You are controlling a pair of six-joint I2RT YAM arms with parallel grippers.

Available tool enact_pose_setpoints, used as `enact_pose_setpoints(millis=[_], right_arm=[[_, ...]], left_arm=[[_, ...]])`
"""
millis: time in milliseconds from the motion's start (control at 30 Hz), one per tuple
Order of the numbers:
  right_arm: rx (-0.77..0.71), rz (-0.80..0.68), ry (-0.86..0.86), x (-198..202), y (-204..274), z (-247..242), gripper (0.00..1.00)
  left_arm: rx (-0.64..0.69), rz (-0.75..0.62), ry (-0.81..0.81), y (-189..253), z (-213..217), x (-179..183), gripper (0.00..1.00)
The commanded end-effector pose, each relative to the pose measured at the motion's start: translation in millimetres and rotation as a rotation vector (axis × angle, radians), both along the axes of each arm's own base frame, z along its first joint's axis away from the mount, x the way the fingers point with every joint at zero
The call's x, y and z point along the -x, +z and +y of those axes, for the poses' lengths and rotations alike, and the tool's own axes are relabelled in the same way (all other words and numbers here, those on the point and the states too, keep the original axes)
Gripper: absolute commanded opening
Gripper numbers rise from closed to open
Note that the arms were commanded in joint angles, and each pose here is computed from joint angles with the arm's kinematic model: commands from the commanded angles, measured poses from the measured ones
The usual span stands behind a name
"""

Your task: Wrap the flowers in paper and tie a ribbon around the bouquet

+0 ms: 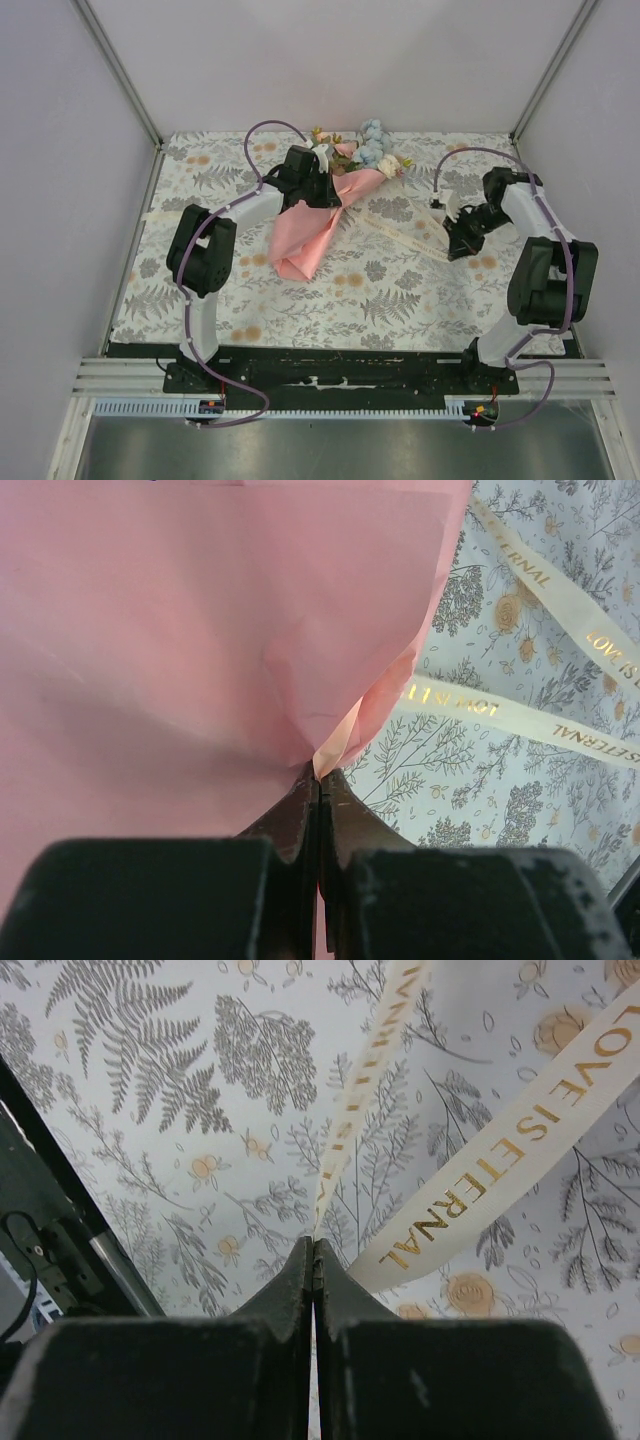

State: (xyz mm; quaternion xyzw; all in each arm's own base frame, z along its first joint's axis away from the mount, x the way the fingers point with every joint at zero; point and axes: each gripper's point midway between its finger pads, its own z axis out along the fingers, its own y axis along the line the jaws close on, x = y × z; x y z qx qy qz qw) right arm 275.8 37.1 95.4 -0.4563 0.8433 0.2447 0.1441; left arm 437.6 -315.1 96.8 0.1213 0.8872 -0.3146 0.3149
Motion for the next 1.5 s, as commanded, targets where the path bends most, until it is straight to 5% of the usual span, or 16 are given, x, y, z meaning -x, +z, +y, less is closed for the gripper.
enact_pose_setpoints(millis=[0, 100, 200, 267, 367, 567, 867, 1033, 1100, 1167, 1467], right_arm=[[0.018, -0.071, 0.079, 8.9, 14.0, -24.2, 0.00], [0.021, -0.061, 0.124, 13.1, 8.3, -25.9, 0.01], [-0.038, -0.029, 0.141, 15.4, 19.0, -13.2, 0.40], [-0.098, -0.028, 0.104, 4.9, 33.9, -2.6, 0.56], [-0.199, -0.076, -0.059, -49.5, 58.5, 10.6, 0.67], [-0.146, -0.294, -0.510, -184.4, 63.3, 7.2, 0.69], [0.095, -0.320, -0.467, -247.7, -18.4, 34.9, 0.71], [0.223, -0.329, -0.455, -252.7, -48.1, 20.5, 0.55], [0.260, -0.331, -0.438, -250.2, -51.6, 13.8, 0.33], [0.297, -0.321, -0.413, -238.7, -47.3, 8.5, 0.00], [0.139, -0.215, -0.336, -93.0, -3.4, -13.8, 0.00]], left_arm=[[0.067, -0.068, 0.027, 36.0, -2.6, -11.1, 0.02], [0.070, -0.050, 0.024, 29.2, -3.5, -10.4, 0.02], [0.078, -0.025, 0.016, 21.8, -6.3, -8.7, 0.02], [0.079, -0.022, 0.010, 19.5, -6.7, -7.3, 0.02], [0.079, -0.015, -0.007, 16.2, -6.7, -2.8, 0.02], [0.084, -0.004, -0.011, 13.9, -7.2, -0.2, 0.02], [0.074, 0.003, -0.012, 6.6, -5.5, 0.1, 0.02], [0.089, 0.002, -0.004, 10.6, -5.9, -0.2, 0.02], [0.104, 0.010, 0.003, 11.9, -7.0, 0.7, 0.02], [0.118, 0.021, 0.016, 14.6, -8.0, 0.6, 0.02], [0.210, 0.006, 0.060, 35.8, -17.6, -2.9, 0.02]])
